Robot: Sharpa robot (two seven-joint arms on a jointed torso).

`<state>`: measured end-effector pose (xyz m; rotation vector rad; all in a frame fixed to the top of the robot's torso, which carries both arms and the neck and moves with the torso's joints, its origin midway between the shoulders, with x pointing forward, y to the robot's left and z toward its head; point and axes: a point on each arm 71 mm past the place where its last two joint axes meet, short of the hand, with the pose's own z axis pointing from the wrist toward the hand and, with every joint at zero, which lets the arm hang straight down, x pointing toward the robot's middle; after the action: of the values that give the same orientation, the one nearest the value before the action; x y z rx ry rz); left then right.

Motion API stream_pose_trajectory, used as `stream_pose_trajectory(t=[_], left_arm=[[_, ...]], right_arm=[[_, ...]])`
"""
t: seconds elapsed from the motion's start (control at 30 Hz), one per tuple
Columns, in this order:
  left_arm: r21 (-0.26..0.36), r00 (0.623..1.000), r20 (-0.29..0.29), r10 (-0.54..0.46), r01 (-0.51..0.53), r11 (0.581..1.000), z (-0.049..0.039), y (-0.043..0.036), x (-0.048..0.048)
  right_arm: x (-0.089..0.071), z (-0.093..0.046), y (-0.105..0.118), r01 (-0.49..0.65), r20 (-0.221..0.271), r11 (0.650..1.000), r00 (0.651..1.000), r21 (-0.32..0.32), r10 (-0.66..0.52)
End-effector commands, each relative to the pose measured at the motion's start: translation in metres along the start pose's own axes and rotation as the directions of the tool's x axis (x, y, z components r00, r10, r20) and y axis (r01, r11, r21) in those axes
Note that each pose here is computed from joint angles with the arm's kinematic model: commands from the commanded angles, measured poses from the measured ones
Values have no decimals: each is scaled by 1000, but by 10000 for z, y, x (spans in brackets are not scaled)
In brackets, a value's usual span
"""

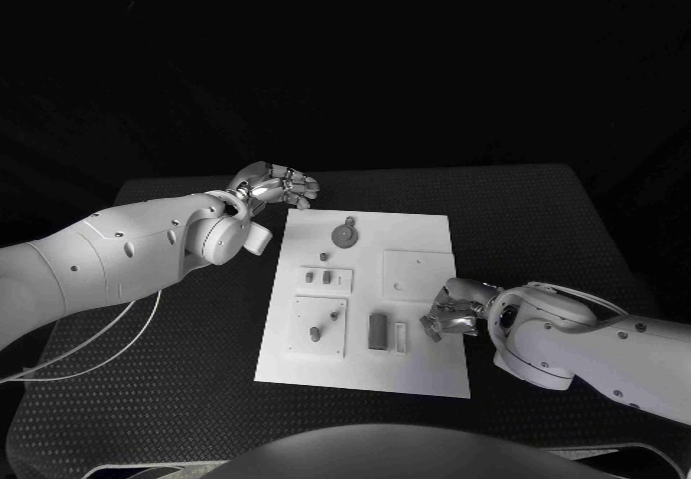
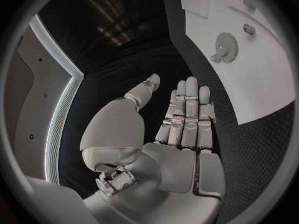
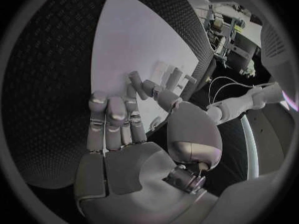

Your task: Assemble the parts on the task board

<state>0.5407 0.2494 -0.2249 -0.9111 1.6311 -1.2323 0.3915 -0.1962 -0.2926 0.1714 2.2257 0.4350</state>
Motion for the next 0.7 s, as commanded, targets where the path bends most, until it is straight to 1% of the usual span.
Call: stream_pose_trajectory(t=[0.03, 0.17, 0.23, 0.4, 0.53, 0.7], left_arm=[[9, 1000, -15, 0, 0, 1000, 4, -17, 27], [8, 1000, -15, 1, -1, 1000, 3, -16, 24], [8, 1000, -13, 1, -1, 1000, 1, -15, 20], [9, 1000, -17, 0, 0, 1000, 3, -18, 31], [8, 1000, -16, 1, -1, 1000, 2, -17, 27], [8, 1000, -16, 1, -1, 1000, 2, -18, 28]], right_arm=[[48, 4, -56, -242, -62, 965, 967, 99, 249], [99, -7, -26, -276, -109, 954, 951, 121, 289], [115, -7, -6, -283, -121, 951, 947, 124, 298], [129, 0, 38, -283, -123, 952, 947, 119, 297], [154, 18, 101, -275, -136, 954, 947, 114, 290], [150, 42, 150, -273, -116, 957, 952, 101, 284]])
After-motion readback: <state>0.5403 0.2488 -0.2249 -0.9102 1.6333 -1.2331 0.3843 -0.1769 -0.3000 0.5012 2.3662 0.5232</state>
